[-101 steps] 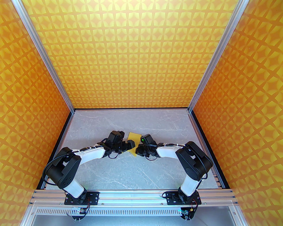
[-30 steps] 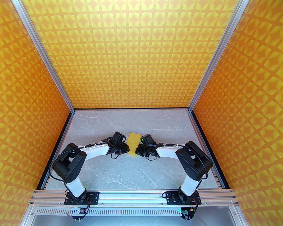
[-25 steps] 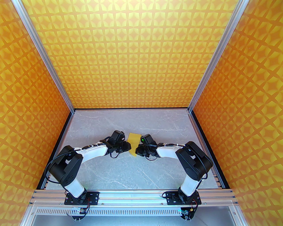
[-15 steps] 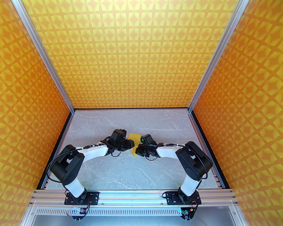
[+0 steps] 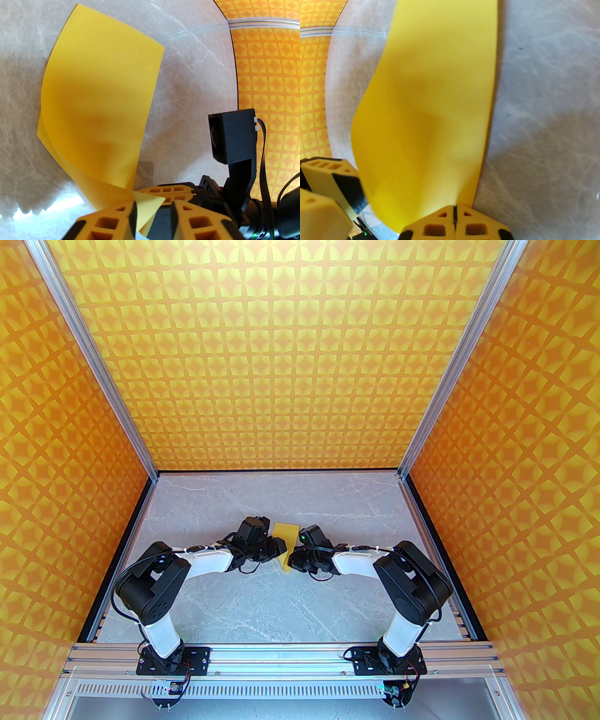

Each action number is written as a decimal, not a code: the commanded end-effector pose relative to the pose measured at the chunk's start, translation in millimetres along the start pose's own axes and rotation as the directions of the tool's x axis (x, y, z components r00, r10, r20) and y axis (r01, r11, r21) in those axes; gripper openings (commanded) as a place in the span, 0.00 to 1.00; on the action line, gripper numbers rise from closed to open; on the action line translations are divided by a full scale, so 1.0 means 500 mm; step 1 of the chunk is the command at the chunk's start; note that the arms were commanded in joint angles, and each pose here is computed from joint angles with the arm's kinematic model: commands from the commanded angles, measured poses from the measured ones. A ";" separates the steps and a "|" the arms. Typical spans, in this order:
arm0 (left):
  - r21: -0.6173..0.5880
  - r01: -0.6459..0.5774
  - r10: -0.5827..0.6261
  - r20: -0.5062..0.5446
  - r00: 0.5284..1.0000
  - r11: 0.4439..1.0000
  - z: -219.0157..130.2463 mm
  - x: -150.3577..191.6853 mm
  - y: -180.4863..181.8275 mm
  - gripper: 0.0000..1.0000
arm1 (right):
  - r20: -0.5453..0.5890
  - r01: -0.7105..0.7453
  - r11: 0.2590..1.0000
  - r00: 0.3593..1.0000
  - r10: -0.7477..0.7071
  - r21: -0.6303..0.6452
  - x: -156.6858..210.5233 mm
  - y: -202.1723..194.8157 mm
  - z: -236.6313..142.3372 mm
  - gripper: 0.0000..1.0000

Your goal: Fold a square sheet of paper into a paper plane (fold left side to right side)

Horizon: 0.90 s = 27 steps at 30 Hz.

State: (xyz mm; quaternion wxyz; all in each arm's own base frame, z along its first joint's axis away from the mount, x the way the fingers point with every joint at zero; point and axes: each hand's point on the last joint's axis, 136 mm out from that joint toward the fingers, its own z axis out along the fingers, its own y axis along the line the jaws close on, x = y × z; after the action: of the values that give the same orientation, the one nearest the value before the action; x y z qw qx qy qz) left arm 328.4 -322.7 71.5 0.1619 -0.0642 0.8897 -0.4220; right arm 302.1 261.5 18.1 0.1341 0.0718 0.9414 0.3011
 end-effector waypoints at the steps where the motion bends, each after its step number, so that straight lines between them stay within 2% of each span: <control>1: 0.011 0.006 -0.006 -0.013 1.000 1.000 0.011 0.007 0.007 0.23 | 0.018 0.008 0.999 1.000 -0.009 0.048 0.004 -0.019 -0.015 0.00; 5: 0.011 0.005 -0.005 -0.013 1.000 1.000 0.015 0.006 0.009 0.14 | 0.040 0.014 1.000 0.999 -0.015 0.024 -0.008 -0.004 -0.023 0.00; 13: 0.009 0.006 -0.006 -0.014 1.000 1.000 0.019 0.006 0.011 0.14 | 0.106 -0.008 1.000 0.994 0.010 -0.023 -0.033 0.000 -0.053 0.03; 21: 0.008 0.013 -0.013 -0.011 1.000 1.000 0.021 0.004 0.012 0.15 | 0.251 -0.050 0.968 0.961 0.113 -0.245 -0.068 0.028 -0.099 0.15; 24: 0.010 0.014 -0.014 -0.010 1.000 1.000 0.023 0.001 0.010 0.15 | 0.275 -0.031 0.950 0.954 0.121 -0.311 -0.074 0.046 -0.108 0.19; 27: 0.008 0.016 -0.016 -0.011 1.000 1.000 0.025 0.001 0.011 0.15 | 0.281 -0.020 0.943 0.952 0.119 -0.333 -0.076 0.054 -0.108 0.20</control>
State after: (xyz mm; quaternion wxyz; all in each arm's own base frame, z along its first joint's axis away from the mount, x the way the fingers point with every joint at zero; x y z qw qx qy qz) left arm 330.2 -324.5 59.9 0.1564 -0.0673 0.8909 -0.4210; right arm 312.8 234.3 56.8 0.2402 0.1338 0.8787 0.3902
